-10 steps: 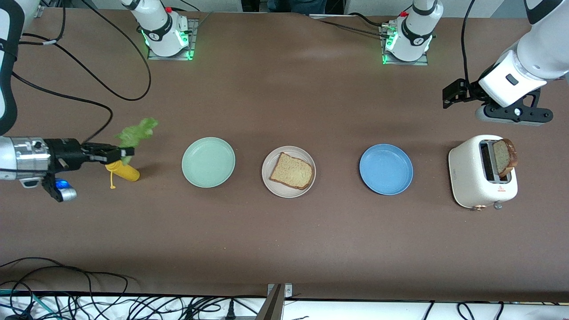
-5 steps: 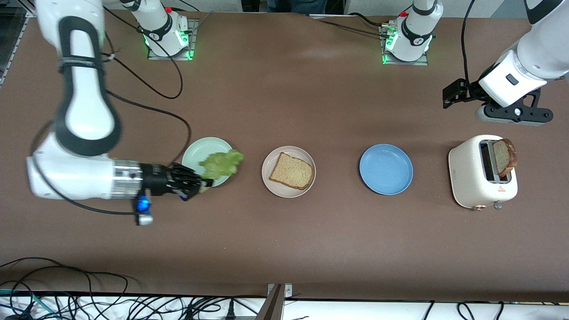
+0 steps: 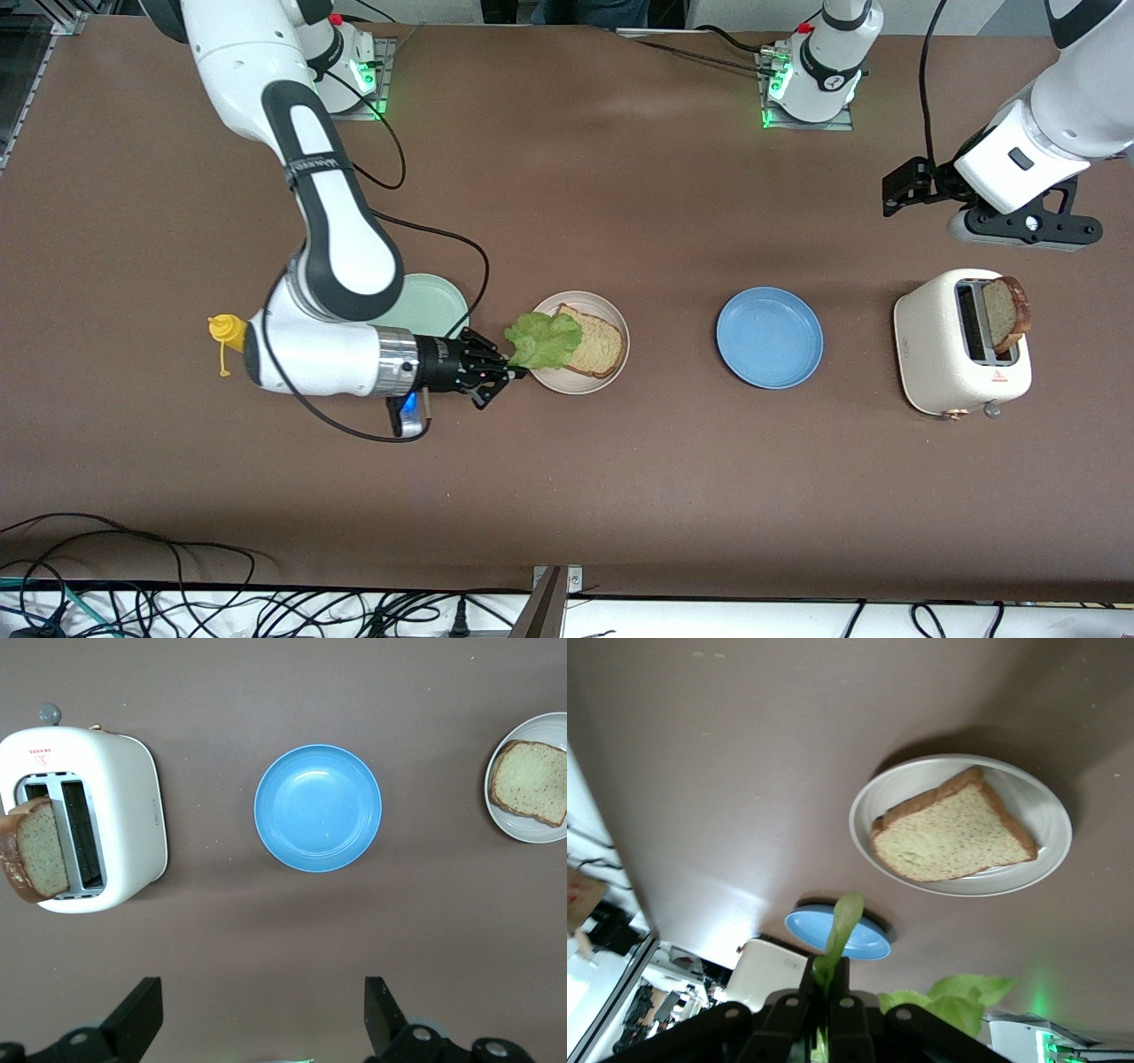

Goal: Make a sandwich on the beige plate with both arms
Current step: 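Carry the lettuce with the right gripper over the toast on the plate, then lower the lettuce onto the toast and open the right gripper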

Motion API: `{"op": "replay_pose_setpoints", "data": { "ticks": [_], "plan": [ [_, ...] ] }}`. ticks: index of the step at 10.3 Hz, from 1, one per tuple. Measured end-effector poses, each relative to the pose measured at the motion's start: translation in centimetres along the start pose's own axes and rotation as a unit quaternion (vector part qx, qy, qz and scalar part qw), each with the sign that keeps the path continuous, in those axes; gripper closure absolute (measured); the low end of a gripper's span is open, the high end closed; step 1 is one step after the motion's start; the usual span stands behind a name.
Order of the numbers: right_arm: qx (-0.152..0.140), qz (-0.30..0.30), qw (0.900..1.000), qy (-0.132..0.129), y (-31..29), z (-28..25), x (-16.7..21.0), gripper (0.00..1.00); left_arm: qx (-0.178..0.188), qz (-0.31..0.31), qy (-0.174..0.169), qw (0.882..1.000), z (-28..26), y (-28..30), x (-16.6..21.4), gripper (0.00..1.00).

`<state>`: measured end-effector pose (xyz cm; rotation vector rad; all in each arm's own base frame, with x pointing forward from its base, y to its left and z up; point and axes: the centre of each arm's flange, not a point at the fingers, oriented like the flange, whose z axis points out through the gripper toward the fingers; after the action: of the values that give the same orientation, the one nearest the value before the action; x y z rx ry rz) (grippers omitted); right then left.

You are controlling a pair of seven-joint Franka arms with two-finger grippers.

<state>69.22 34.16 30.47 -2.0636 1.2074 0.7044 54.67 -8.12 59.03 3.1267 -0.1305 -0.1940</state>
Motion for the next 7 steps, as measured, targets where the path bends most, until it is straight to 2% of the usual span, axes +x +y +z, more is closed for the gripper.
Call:
{"op": "replay_pose_setpoints", "data": {
  "ticks": [4,7],
  "plan": [
    [-0.038,0.016,0.999,0.029,2.7,6.2,2.0,0.94,-0.001,-0.004,0.000,1.000,0.0,-0.5,0.0,0.00],
    [-0.054,0.053,0.997,0.034,4.2,8.2,4.2,0.94,-0.001,-0.006,0.000,1.000,0.0,-0.7,0.0,0.00]
  ]
}}
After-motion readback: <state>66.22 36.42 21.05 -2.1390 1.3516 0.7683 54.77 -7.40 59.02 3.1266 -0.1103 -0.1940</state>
